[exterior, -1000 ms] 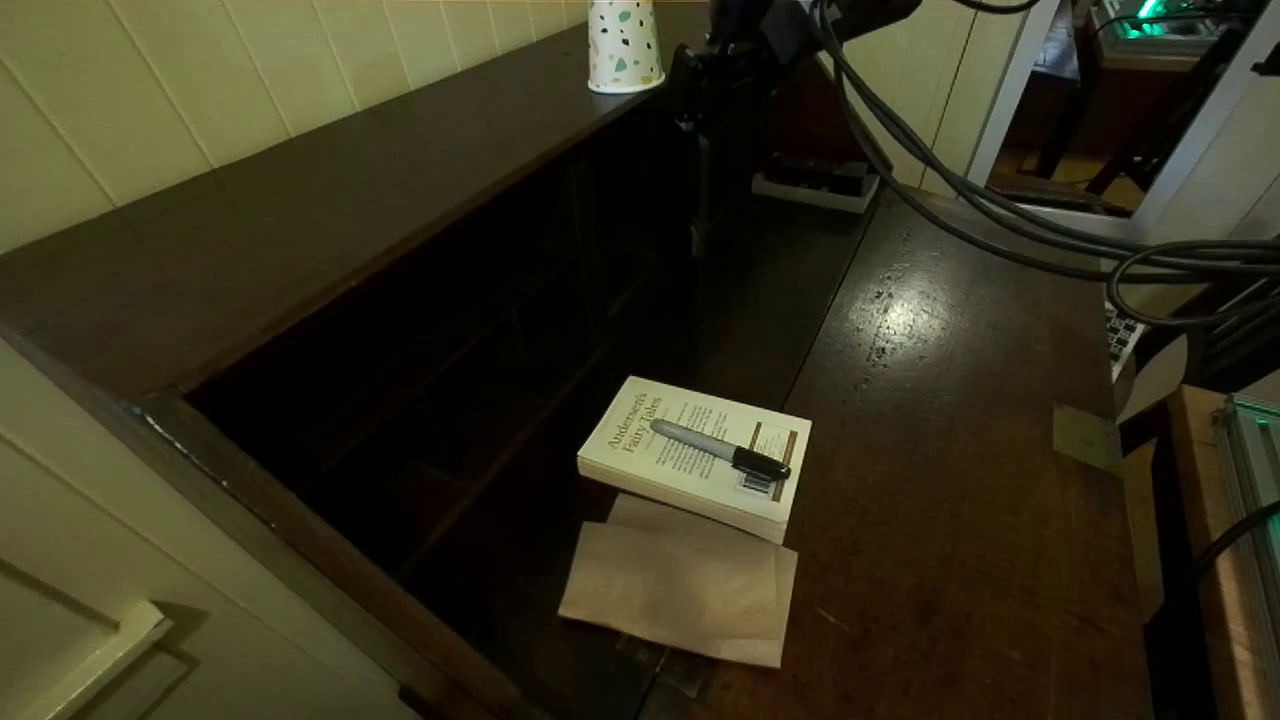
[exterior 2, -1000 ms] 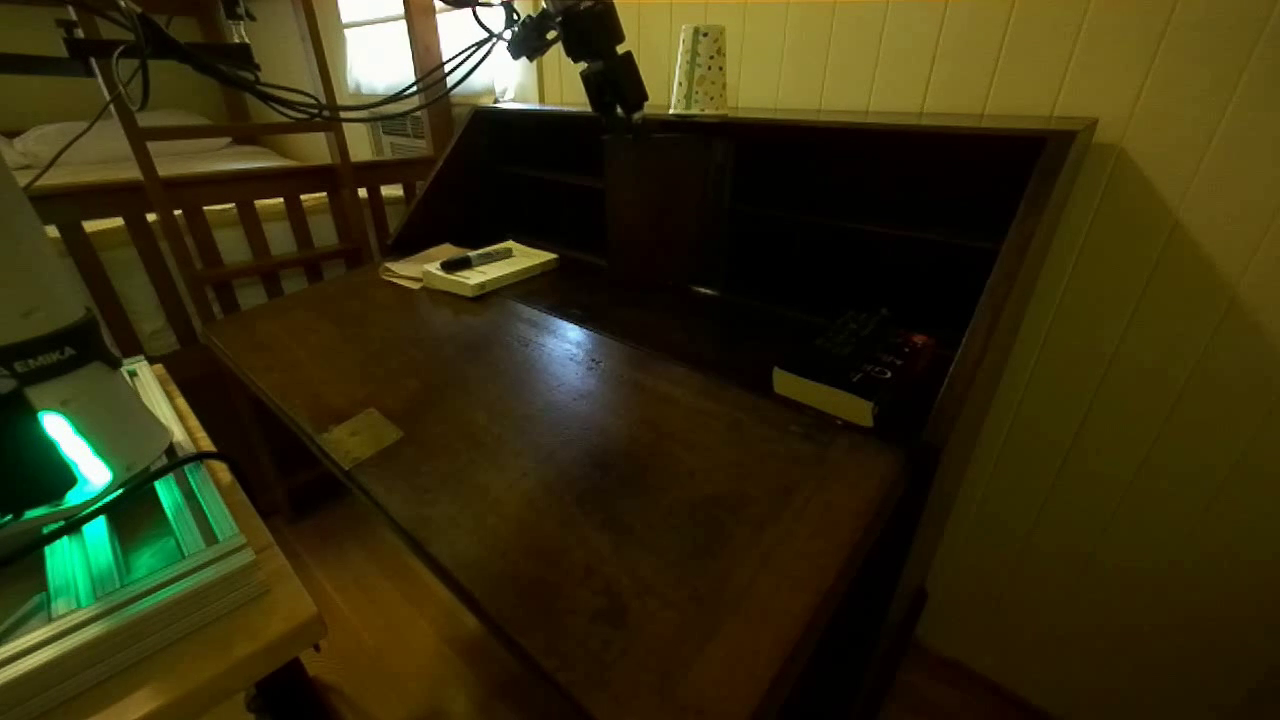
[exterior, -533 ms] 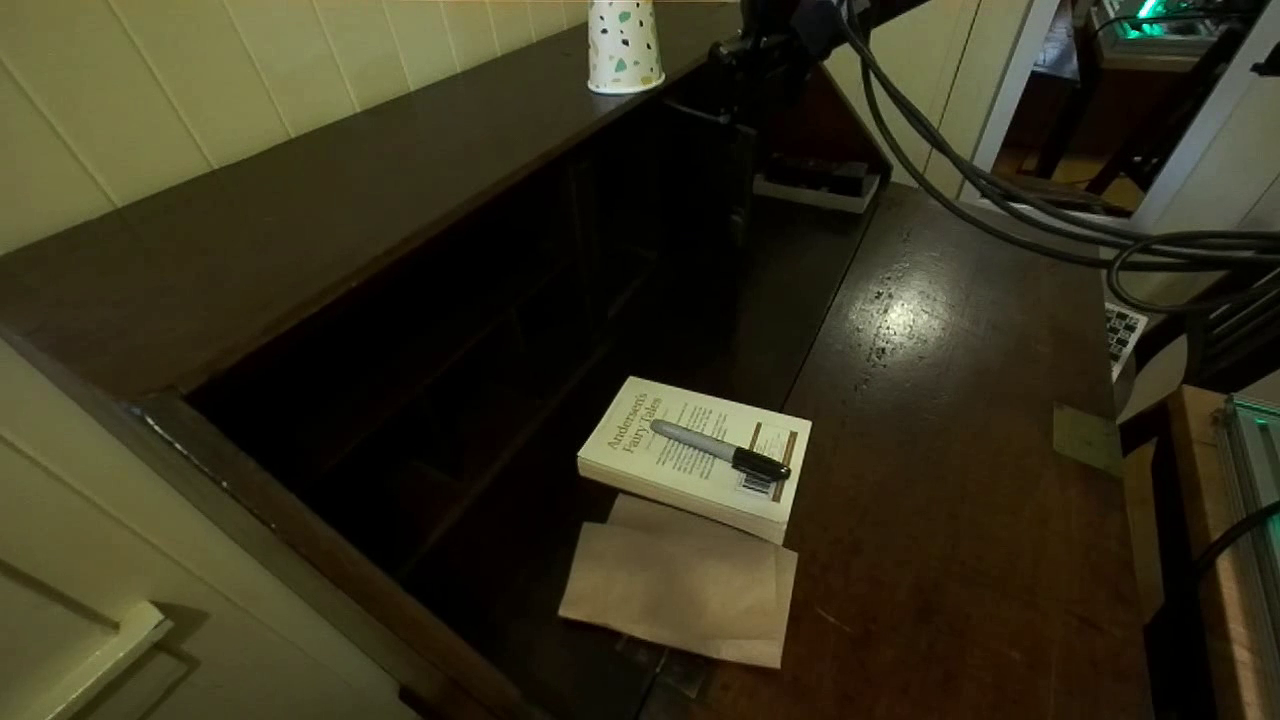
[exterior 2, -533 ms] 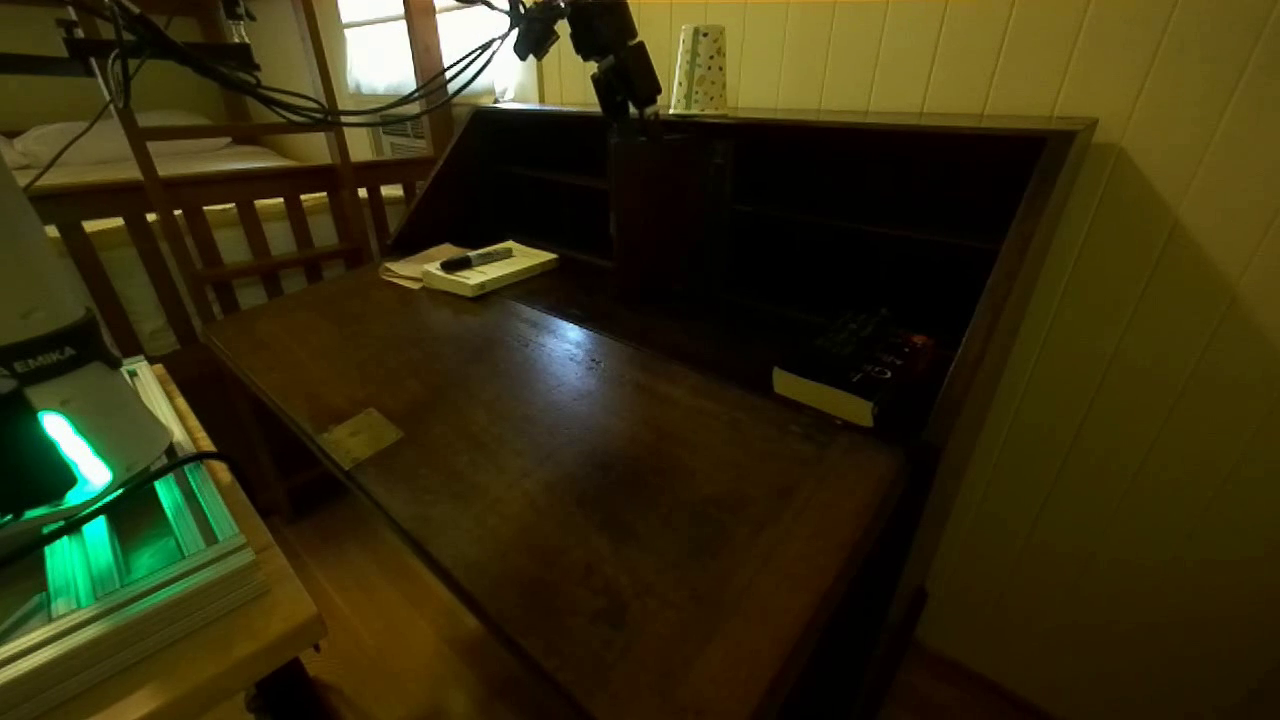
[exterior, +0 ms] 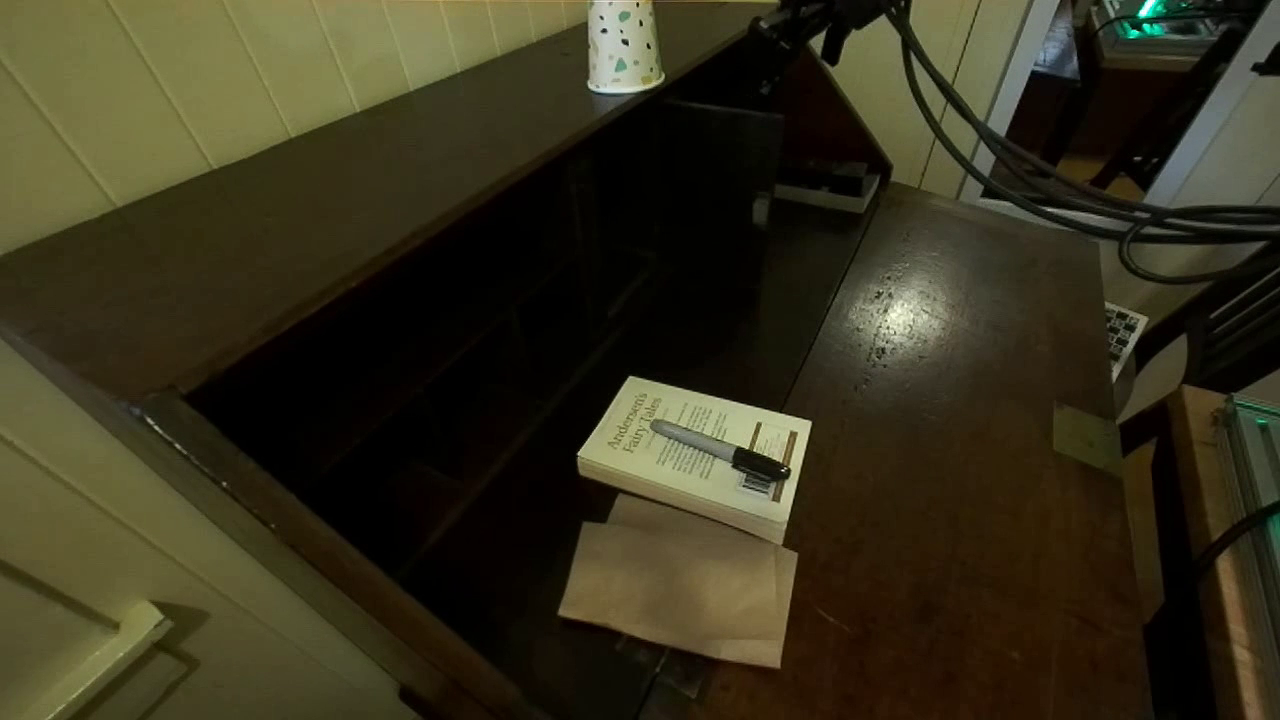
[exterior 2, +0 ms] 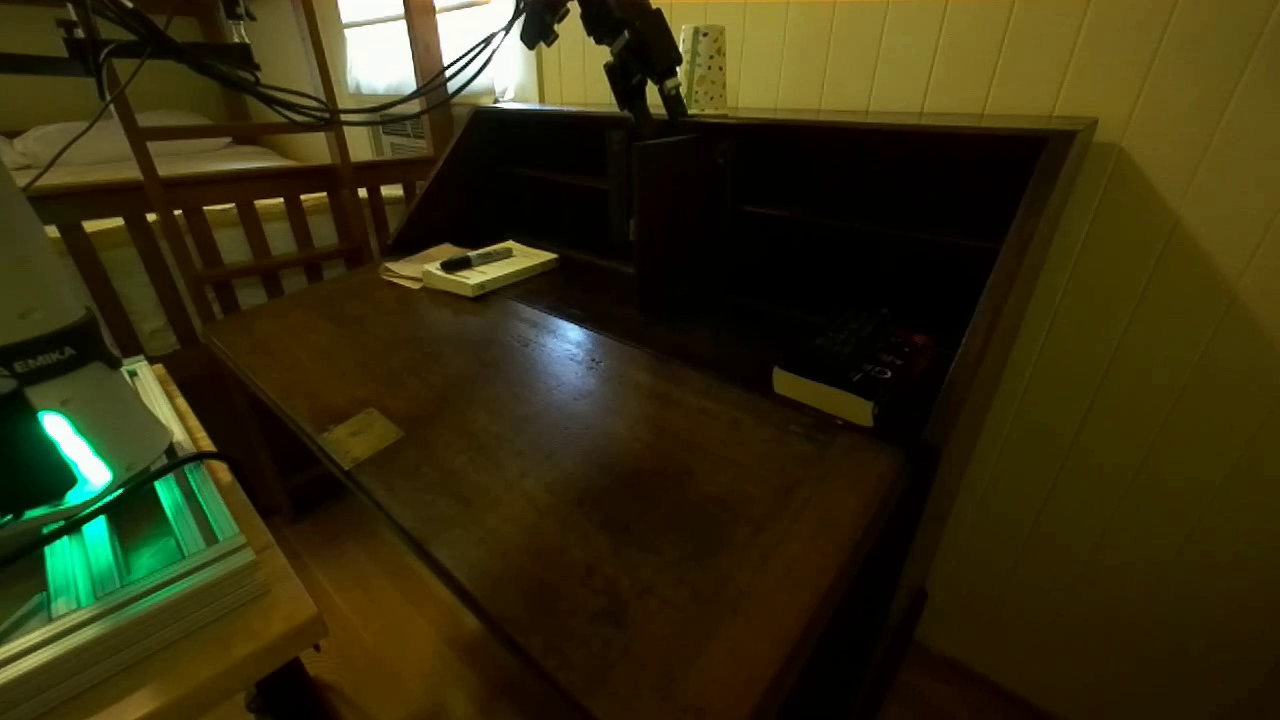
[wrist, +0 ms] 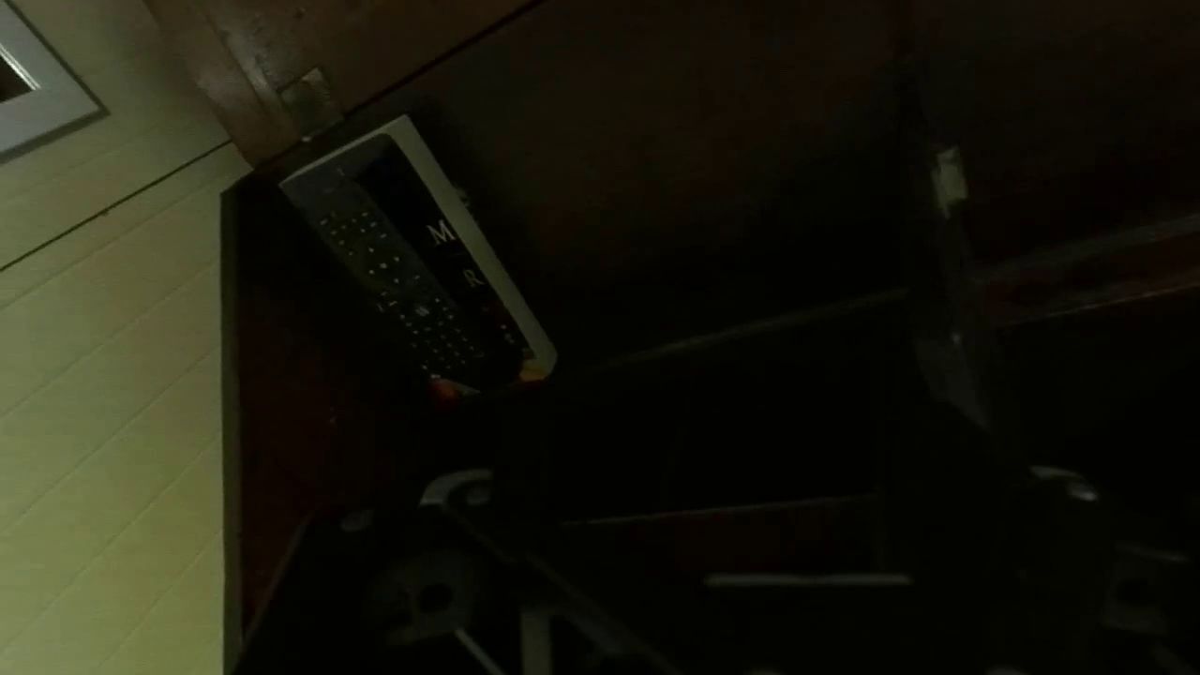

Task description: Open the small door completely, then place the cup inside, and then close the door

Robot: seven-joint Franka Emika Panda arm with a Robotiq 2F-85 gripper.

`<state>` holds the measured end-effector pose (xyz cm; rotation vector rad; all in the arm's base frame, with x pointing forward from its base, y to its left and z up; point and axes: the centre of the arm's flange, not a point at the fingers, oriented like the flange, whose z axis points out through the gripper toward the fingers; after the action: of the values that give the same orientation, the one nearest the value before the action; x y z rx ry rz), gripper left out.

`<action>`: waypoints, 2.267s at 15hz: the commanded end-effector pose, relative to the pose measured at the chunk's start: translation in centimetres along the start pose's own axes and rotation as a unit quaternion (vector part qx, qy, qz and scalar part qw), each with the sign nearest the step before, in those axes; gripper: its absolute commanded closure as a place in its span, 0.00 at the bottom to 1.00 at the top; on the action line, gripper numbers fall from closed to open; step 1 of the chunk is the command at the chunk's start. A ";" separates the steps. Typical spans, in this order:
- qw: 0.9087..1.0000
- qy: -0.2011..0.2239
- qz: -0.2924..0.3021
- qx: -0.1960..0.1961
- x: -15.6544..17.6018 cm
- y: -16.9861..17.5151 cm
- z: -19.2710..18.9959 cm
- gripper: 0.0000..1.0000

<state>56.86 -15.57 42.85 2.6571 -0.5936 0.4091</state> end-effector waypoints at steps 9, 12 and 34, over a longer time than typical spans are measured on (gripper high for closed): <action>1.000 -0.022 0.010 -0.009 -1.8 1.9 -0.3 0.00; 1.000 -0.017 -0.002 0.015 -2.0 2.0 -2.9 0.00; 0.988 0.012 0.104 0.113 -3.7 0.8 0.4 0.00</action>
<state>53.42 -14.65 42.50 2.8363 -0.7970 0.5803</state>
